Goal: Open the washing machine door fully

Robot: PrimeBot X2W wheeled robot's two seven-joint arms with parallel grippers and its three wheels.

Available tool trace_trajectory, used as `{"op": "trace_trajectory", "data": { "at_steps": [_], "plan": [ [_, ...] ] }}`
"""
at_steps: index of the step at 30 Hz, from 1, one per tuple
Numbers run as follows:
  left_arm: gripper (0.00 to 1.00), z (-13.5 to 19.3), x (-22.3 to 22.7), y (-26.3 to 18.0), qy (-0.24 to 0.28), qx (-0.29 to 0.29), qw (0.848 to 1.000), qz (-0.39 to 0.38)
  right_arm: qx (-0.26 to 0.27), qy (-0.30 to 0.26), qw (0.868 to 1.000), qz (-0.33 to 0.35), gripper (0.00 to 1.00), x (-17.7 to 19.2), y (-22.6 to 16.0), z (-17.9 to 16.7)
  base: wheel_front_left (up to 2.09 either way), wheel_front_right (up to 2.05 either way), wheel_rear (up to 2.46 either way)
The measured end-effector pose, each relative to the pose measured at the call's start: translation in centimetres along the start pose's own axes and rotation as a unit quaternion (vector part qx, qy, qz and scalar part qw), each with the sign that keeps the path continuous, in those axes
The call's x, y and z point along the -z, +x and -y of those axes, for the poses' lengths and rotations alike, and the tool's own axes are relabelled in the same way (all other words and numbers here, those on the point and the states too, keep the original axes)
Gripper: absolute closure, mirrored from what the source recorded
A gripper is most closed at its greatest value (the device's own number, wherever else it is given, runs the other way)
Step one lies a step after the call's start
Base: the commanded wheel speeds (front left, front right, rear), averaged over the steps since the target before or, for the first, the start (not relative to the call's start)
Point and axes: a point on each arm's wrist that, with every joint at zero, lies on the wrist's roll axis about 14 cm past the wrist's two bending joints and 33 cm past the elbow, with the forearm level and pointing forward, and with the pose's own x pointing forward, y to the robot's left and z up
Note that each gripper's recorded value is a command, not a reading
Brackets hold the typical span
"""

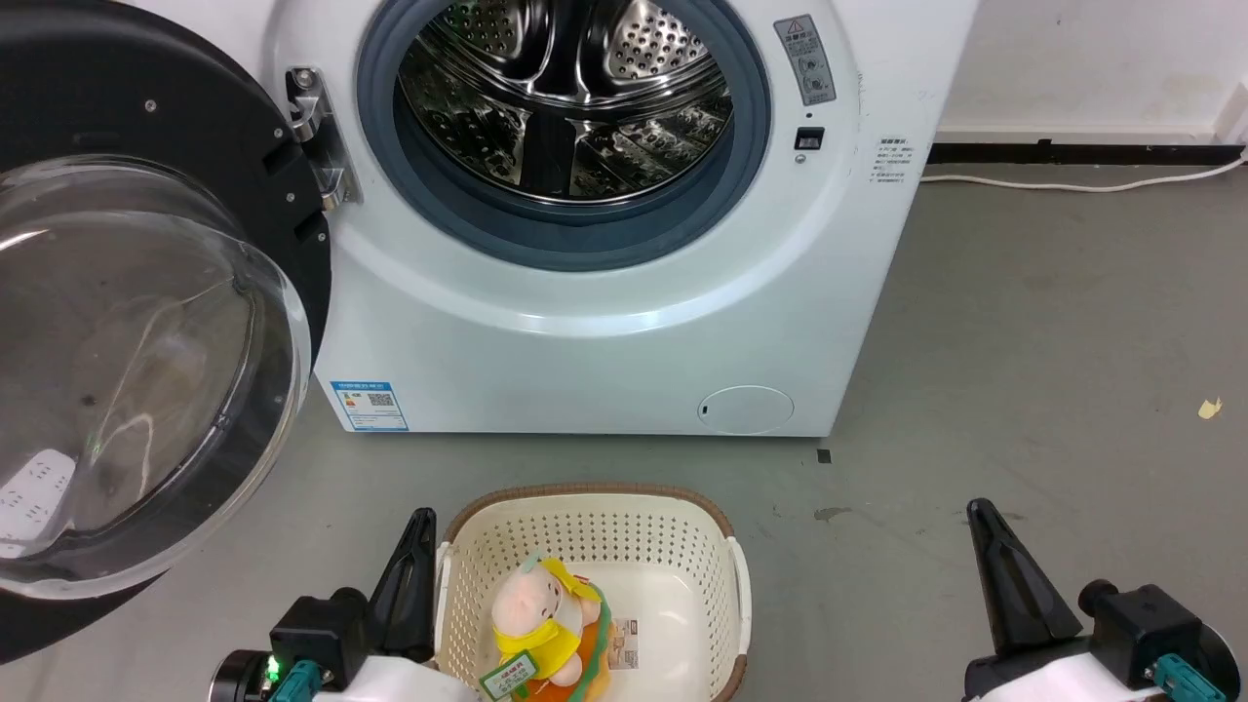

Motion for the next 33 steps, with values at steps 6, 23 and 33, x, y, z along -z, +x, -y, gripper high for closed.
{"op": "trace_trajectory", "data": {
  "at_steps": [6, 23, 33],
  "plan": [
    [1.00, -0.11, -0.03, 0.01, 0.006, -0.002, 1.000, -0.003, 0.000, -0.001, 1.000, -0.005, 1.00, 0.07, 0.01, -0.01, 0.00, 0.00, 0.00],
    [1.00, -0.63, -0.31, 0.07, 0.020, -0.010, 1.000, -0.011, -0.002, -0.010, 1.000, -0.016, 1.00, 0.02, 0.12, -0.09, 0.00, 0.00, 0.00],
    [1.00, -0.87, -0.48, 0.09, 0.028, -0.014, 0.999, -0.014, -0.003, -0.015, 1.000, -0.024, 1.00, 0.14, 0.13, -0.12, 0.00, 0.00, 0.00]
  ]
}}
